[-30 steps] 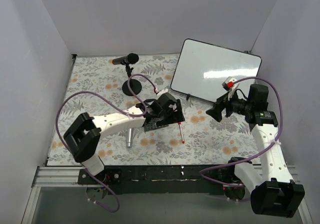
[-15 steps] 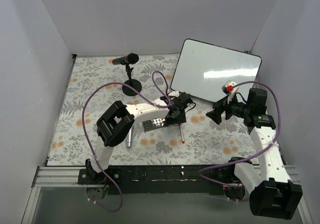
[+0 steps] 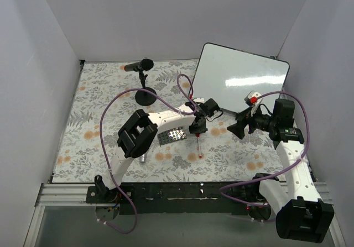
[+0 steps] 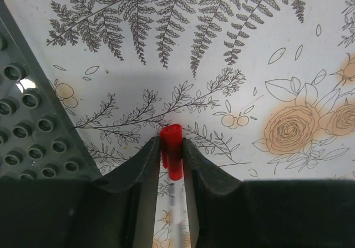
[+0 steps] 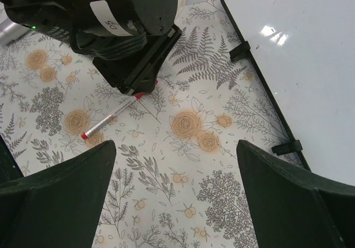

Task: Write a sentence on the whiteboard
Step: Pick up the whiteboard marker from the center of the board.

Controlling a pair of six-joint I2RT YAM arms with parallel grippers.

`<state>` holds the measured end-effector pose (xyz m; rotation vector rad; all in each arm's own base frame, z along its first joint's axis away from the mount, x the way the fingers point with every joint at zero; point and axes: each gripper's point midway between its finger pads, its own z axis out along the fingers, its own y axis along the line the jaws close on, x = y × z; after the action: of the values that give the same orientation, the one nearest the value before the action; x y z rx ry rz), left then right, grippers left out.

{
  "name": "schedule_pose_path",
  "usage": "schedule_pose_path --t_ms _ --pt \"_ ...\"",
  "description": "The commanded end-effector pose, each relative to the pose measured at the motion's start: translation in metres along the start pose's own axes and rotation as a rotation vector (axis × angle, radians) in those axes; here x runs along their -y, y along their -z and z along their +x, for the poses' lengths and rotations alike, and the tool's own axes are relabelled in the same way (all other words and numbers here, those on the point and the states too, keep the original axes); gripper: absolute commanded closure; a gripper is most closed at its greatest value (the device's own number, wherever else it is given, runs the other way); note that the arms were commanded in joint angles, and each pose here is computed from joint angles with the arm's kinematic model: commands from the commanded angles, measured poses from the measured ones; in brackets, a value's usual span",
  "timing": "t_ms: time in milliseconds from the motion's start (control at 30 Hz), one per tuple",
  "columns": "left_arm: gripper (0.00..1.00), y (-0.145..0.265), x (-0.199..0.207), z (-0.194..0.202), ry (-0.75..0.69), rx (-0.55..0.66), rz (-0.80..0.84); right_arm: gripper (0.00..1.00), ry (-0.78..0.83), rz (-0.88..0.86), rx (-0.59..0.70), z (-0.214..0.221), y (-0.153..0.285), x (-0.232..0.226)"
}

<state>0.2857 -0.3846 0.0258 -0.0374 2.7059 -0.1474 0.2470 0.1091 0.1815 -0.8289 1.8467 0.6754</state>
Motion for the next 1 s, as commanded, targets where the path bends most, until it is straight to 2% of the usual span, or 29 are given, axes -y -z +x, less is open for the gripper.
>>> schedule_pose_path --t_ms 0,100,233,400,533,600,633,700,767,967 --pt "0.81 -0.009 -0.02 0.012 -0.059 -0.035 -0.09 0.02 0.054 -0.057 0.024 -0.003 0.003 -0.011" --pt "0.89 -0.009 -0.02 0.015 -0.058 -0.047 -0.081 0.02 0.078 -0.124 0.014 0.002 0.004 -0.023" --pt "0.9 0.002 -0.003 0.005 -0.008 -0.021 -0.005 0.05 0.053 -0.229 -0.018 0.016 0.002 -0.04" --pt "0.9 0.018 0.015 -0.023 0.131 0.024 0.123 0.07 -0.001 -0.315 0.003 0.017 -0.009 -0.049" --pt "0.9 0.031 0.029 -0.047 0.206 0.062 0.212 0.1 -0.184 -0.366 -0.063 0.028 -0.027 -0.047" --pt "0.9 0.033 0.032 -0.053 0.226 0.067 0.225 0.14 -0.216 -0.401 -0.091 0.033 -0.039 -0.052" --pt "0.9 0.033 0.033 -0.055 0.233 0.067 0.231 0.15 -0.293 -0.4 -0.127 0.04 -0.045 -0.052" --pt "0.9 0.035 0.033 -0.061 0.25 0.074 0.243 0.15 -0.301 -0.378 -0.163 0.05 -0.057 -0.048" --pt "0.9 0.035 0.034 -0.061 0.267 0.069 0.259 0.15 -0.388 -0.33 -0.222 0.062 -0.068 -0.043" --pt "0.9 0.039 0.035 -0.068 0.323 0.065 0.315 0.15 -0.483 -0.226 -0.292 0.081 -0.098 -0.028"
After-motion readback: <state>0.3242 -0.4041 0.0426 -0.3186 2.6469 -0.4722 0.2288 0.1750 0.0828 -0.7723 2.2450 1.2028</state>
